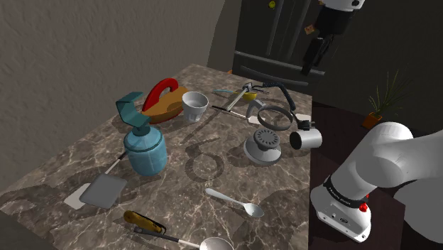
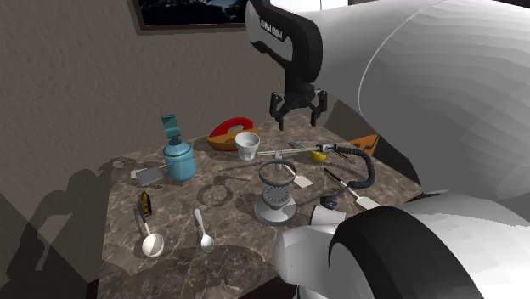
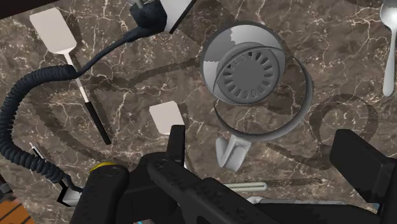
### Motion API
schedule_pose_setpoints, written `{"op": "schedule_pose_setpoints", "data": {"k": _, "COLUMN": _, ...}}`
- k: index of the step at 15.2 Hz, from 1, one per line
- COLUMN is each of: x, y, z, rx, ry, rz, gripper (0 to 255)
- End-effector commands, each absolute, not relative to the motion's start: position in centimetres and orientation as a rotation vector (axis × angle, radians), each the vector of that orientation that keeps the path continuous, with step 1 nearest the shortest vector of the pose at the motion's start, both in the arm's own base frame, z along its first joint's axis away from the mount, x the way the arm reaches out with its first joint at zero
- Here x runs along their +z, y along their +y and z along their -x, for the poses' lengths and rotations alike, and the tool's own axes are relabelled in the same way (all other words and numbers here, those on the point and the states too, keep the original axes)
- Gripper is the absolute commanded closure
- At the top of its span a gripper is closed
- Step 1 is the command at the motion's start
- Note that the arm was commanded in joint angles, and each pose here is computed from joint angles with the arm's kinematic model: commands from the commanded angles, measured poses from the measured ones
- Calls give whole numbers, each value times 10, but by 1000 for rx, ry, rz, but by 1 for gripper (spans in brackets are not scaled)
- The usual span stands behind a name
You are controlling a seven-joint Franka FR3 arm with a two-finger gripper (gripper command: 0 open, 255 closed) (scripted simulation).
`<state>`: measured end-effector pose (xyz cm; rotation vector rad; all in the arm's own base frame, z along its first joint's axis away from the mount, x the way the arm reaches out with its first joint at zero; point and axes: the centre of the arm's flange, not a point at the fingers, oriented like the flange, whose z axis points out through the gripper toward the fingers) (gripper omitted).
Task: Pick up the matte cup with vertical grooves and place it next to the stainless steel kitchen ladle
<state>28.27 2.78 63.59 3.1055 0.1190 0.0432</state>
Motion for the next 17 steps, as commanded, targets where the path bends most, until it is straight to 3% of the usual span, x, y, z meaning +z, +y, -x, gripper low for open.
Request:
{"op": "schedule_pose_setpoints", "data": {"k": 1, "x": 636, "y": 28, "z": -283, "rx": 43, "ry": 119, "rz": -3106, "gripper": 0}}
{"op": "schedule_pose_setpoints", "data": {"k": 17, "x": 528, "y": 113, "z": -436, "rx": 122, "ry": 191, "rz": -3074, "gripper": 0}}
